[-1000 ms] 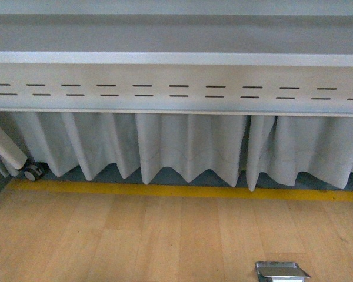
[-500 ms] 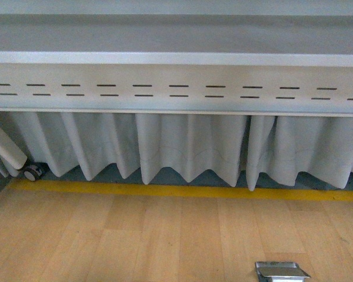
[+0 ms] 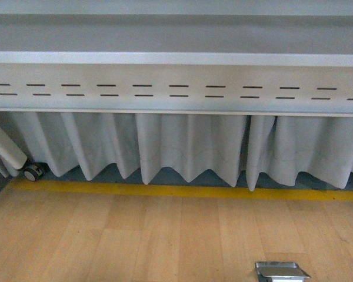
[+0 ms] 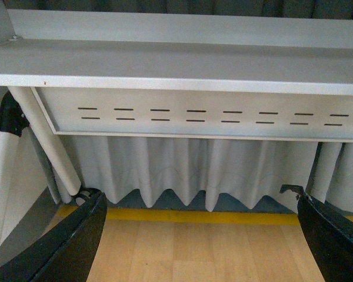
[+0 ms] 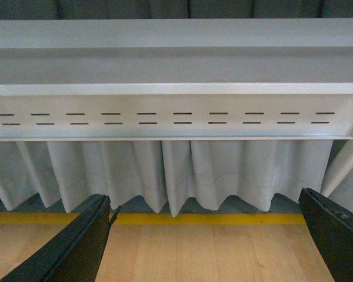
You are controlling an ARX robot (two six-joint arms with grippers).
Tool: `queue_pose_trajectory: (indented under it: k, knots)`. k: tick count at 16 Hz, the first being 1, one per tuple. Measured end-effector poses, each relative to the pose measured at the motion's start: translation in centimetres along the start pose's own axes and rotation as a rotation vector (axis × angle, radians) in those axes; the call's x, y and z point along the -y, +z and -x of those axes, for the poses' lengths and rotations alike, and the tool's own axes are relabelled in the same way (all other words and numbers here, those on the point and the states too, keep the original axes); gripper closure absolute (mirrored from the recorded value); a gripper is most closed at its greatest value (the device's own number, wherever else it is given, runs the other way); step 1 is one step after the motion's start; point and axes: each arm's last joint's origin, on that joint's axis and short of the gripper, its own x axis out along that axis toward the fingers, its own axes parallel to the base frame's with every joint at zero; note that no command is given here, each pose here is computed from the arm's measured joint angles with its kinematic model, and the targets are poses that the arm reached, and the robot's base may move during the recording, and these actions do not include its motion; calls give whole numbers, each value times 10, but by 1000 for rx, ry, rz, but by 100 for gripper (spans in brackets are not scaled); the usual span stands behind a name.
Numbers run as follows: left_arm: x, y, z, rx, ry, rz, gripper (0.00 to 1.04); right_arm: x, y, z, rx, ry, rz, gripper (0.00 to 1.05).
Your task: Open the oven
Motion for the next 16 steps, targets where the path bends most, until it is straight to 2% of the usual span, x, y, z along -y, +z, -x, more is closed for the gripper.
queue_pose_trajectory:
  k: [16]
  knots:
    - [0,0,0,-1,0,0,7,0,0,0,0,2,0,6]
